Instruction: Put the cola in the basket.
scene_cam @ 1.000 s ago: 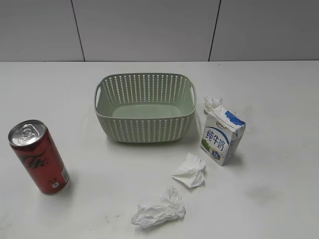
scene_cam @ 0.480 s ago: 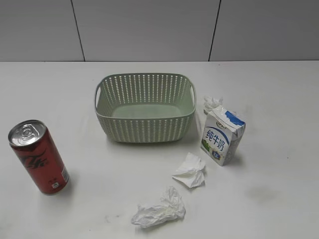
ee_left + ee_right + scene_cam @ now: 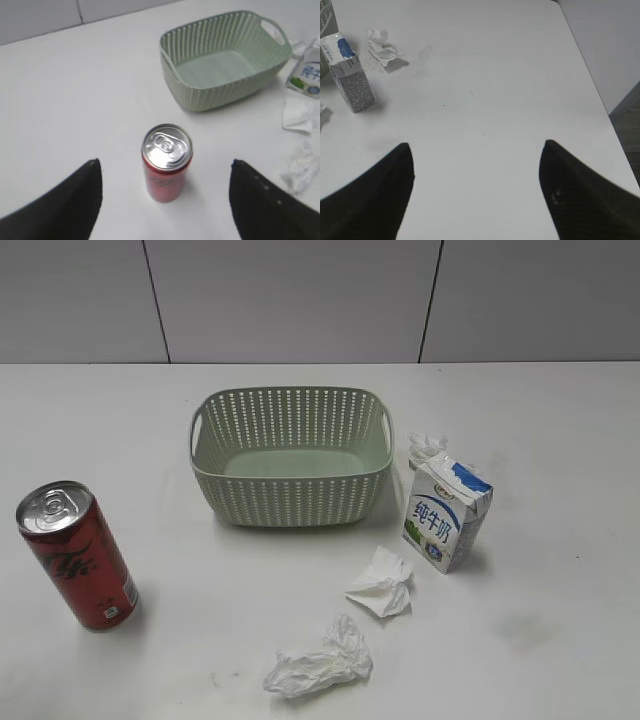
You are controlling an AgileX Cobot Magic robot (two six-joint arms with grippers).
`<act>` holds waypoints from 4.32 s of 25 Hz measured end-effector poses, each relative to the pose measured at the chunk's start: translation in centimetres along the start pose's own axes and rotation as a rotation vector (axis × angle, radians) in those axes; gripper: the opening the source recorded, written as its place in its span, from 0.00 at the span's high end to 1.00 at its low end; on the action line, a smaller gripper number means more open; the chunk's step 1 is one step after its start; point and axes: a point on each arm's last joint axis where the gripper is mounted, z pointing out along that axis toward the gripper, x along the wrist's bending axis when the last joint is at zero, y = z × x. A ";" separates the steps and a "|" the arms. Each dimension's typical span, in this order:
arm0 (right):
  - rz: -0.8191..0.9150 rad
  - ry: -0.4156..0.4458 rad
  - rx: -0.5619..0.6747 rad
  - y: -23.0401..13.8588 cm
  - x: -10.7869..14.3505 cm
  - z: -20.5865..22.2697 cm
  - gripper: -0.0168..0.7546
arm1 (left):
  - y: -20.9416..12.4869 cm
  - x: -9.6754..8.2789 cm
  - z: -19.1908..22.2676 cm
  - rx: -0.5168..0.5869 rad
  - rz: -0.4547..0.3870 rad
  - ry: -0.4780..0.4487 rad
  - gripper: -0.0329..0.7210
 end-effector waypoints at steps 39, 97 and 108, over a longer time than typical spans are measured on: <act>0.000 0.000 0.000 0.0 0.0 0.0 0.21 | 3.4 1.8 13.9 0.552 0.087 -0.075 0.11; 0.000 0.000 0.000 0.0 0.0 0.0 0.21 | 10.8 3.2 16.0 0.541 0.181 -0.004 0.25; 0.000 0.000 0.000 0.0 0.0 0.0 0.21 | 17.8 2.9 18.3 0.502 0.220 0.004 0.25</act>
